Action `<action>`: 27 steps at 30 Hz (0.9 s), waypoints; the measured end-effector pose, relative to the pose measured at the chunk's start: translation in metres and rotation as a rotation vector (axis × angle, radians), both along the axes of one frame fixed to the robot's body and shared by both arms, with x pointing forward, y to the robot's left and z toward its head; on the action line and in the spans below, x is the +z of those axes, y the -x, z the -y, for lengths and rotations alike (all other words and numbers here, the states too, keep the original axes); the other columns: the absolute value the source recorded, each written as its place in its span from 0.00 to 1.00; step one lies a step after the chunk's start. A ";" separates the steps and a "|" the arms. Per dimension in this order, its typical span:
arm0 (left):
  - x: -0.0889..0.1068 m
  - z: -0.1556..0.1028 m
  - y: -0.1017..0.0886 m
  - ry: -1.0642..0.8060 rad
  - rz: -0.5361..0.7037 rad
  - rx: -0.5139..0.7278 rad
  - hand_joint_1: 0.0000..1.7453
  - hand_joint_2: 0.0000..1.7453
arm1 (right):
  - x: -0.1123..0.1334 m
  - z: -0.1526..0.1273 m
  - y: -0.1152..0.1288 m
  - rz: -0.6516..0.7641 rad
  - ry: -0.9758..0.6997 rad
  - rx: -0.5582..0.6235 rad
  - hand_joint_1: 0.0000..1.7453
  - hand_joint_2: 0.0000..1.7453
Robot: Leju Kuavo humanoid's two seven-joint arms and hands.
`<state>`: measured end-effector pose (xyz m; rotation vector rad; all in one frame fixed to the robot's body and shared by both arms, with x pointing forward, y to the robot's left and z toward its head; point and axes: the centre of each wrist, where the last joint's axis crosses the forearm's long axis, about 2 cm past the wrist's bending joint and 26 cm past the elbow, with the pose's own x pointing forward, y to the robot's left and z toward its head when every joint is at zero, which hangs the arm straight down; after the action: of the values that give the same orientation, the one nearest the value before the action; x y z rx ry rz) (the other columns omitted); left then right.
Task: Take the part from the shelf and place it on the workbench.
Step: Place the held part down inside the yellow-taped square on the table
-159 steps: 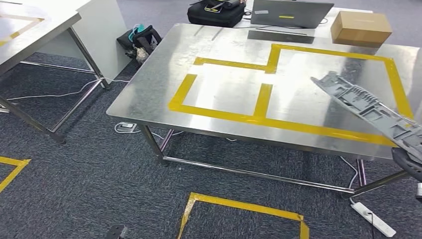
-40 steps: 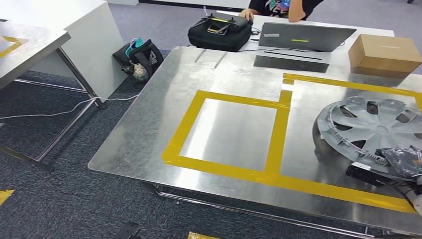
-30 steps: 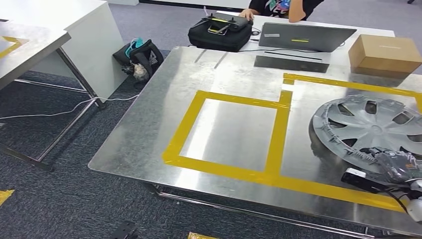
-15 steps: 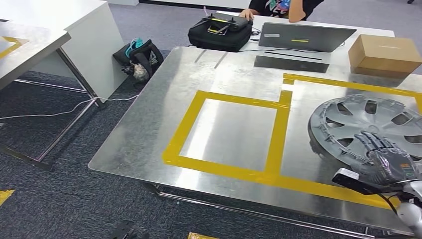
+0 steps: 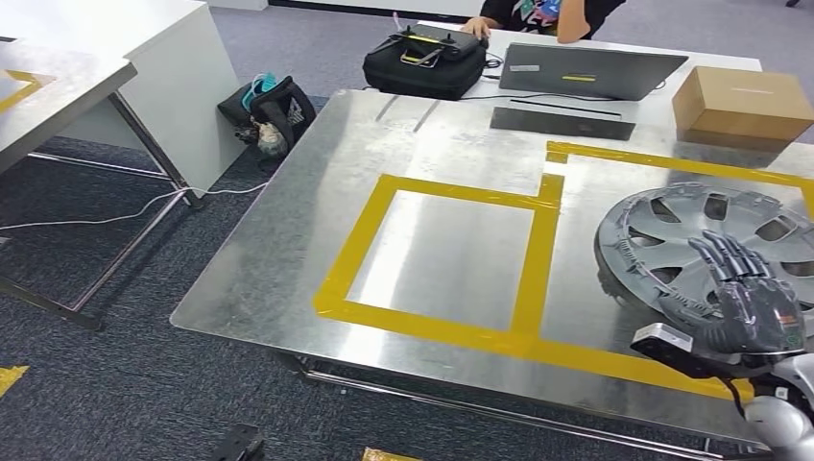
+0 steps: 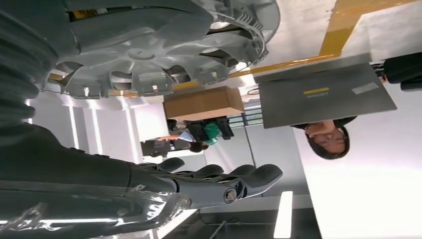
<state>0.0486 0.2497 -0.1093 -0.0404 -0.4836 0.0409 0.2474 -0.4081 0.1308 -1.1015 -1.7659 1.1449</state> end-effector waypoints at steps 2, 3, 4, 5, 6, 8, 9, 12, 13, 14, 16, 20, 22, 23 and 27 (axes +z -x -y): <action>0.000 0.000 0.000 -0.008 0.001 0.005 0.00 0.00 | 0.002 -0.005 0.004 0.048 -0.028 0.022 0.00 1.00; 0.000 -0.001 0.001 -0.013 0.001 0.008 0.00 0.00 | 0.005 -0.010 0.007 0.089 -0.048 0.034 0.00 1.00; 0.000 -0.001 0.001 -0.019 0.001 0.012 0.00 0.00 | 0.007 -0.016 0.011 0.138 -0.076 0.046 0.00 1.00; 0.000 -0.001 0.002 -0.024 0.001 0.016 0.00 0.00 | 0.011 -0.023 0.015 0.187 -0.115 0.060 0.00 1.00; 0.000 -0.001 0.002 -0.027 0.003 0.022 0.00 0.00 | 0.016 -0.032 0.019 0.231 -0.163 0.078 0.00 1.00; 0.000 -0.001 0.003 -0.033 0.007 0.034 0.00 0.00 | 0.024 -0.049 0.028 0.306 -0.259 0.118 0.00 1.00; 0.000 -0.001 0.003 -0.037 0.008 0.040 0.00 0.00 | 0.028 -0.057 0.032 0.341 -0.295 0.138 0.00 1.00; 0.000 0.000 0.004 -0.056 0.009 0.041 0.00 0.00 | 0.038 -0.076 0.043 0.445 -0.354 0.188 0.00 1.00; 0.000 0.000 0.004 -0.060 0.008 0.040 0.00 0.00 | 0.040 -0.080 0.046 0.473 -0.372 0.199 0.00 1.00; 0.000 0.000 0.004 -0.064 0.008 0.040 0.00 0.00 | 0.043 -0.084 0.048 0.493 -0.393 0.209 0.00 1.00; 0.000 -0.001 0.004 -0.067 0.007 0.041 0.00 0.00 | 0.048 -0.091 0.051 0.518 -0.449 0.229 0.00 1.00; -0.001 -0.003 0.004 -0.071 0.007 0.043 0.00 0.00 | 0.054 -0.100 0.053 0.539 -0.510 0.255 0.00 1.00; -0.001 -0.003 0.004 -0.072 0.007 0.045 0.00 0.00 | 0.056 -0.102 0.054 0.548 -0.522 0.262 0.00 1.00; -0.001 -0.004 0.004 -0.072 0.006 0.046 0.00 0.00 | 0.057 -0.104 0.054 0.552 -0.526 0.266 0.00 1.00; -0.001 -0.003 0.003 -0.072 0.007 0.048 0.00 0.00 | 0.058 -0.106 0.055 0.554 -0.534 0.274 0.00 1.00</action>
<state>0.0452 0.2530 -0.1098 0.0415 -0.4931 0.0705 0.1920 -0.3022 0.1887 -0.9076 -2.5219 0.4593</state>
